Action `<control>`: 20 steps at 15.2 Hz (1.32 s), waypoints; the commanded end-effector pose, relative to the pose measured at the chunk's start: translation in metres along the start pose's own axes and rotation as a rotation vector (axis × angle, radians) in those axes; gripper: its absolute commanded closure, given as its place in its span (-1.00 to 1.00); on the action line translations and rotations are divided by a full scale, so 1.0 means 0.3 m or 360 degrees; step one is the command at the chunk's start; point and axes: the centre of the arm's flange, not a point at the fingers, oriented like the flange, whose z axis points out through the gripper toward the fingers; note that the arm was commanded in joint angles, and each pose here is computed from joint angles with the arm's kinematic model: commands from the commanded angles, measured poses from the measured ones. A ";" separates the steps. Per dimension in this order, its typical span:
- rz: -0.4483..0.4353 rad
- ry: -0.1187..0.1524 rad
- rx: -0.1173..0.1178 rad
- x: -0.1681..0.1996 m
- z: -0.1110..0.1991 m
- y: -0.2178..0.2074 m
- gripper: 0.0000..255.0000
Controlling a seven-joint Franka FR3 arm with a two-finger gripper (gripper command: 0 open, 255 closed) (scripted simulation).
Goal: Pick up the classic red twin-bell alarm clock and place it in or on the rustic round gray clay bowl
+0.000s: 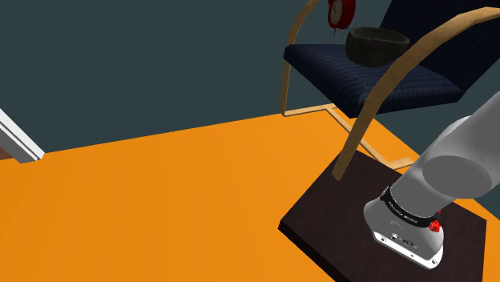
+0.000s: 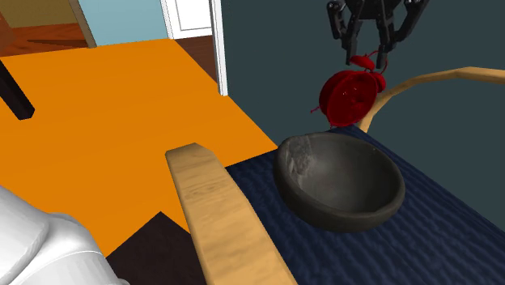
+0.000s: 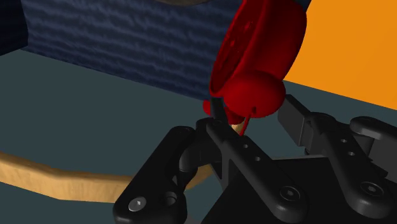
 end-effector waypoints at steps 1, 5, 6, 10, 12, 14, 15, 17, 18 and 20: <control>0.0000 0.0000 0.0000 0.004 -0.030 0.006 1.00; 0.0000 0.0000 0.0000 0.012 -0.099 0.015 1.00; 0.0000 0.0000 0.0000 0.015 -0.117 0.018 1.00; 0.0000 0.0000 0.0000 0.023 -0.186 0.027 1.00; 0.0000 0.0000 0.0000 0.028 -0.221 0.032 1.00; 0.0000 0.0000 0.0000 0.032 -0.255 0.037 1.00; 0.0000 0.0000 0.0000 0.034 -0.272 0.039 1.00; 0.0000 0.0000 0.0000 0.039 -0.307 0.044 1.00; 0.0000 0.0000 0.0000 0.039 -0.311 0.044 1.00; 0.0000 0.0000 0.0000 -0.038 -0.341 0.074 1.00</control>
